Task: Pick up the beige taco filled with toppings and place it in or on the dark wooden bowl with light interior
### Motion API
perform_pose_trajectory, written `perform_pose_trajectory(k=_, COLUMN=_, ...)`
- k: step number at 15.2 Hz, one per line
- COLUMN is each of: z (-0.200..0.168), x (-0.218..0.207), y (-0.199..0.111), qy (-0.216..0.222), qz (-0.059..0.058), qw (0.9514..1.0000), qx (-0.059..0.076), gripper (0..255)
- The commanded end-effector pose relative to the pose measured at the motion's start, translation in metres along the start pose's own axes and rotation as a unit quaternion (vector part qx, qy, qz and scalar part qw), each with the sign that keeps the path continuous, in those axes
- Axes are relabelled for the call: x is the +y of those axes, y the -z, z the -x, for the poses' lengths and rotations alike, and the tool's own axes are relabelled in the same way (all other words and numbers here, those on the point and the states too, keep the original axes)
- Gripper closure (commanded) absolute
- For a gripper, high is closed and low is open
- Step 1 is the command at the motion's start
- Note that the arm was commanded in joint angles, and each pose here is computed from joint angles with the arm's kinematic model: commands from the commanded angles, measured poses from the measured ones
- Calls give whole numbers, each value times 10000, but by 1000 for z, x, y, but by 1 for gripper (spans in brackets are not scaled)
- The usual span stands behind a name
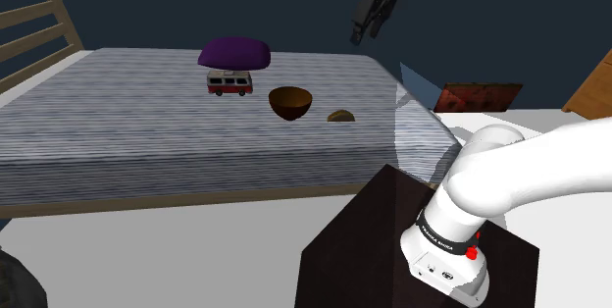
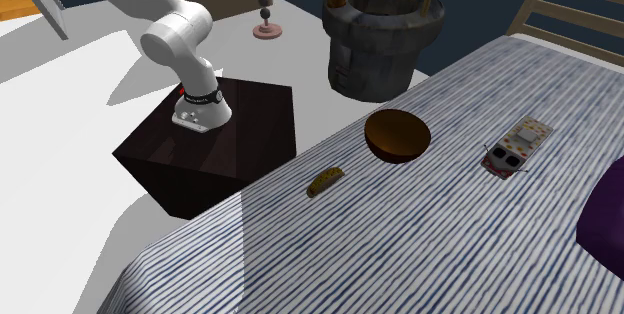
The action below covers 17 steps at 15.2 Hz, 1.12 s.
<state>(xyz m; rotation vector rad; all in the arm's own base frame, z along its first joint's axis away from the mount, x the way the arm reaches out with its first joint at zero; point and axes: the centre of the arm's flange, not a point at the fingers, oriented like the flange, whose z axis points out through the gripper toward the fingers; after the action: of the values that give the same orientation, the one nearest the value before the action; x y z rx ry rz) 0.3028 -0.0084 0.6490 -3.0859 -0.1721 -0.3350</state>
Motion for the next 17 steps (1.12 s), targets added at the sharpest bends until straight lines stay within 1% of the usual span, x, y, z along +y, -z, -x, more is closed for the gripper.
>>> perform_pose_trajectory(k=1, z=0, x=0, y=0, qy=0, qz=0, qw=10000, qx=0, gripper=0)
perform_pose_trajectory(k=5, z=-3, x=33, y=-41, qy=438, qz=2, qw=9990, qx=-132, gripper=0)
perform_pose_trajectory(k=9, z=-8, x=65, y=-83, qy=876, qz=4, qw=9958, qx=-265, gripper=0)
perform_pose_trajectory(k=13, z=-15, x=96, y=-125, qy=1311, qz=5, qw=9906, qx=-396, gripper=0)
perform_pose_trajectory(k=17, z=-24, x=128, y=-166, qy=1744, qz=7, qw=9833, qx=-527, gripper=0)
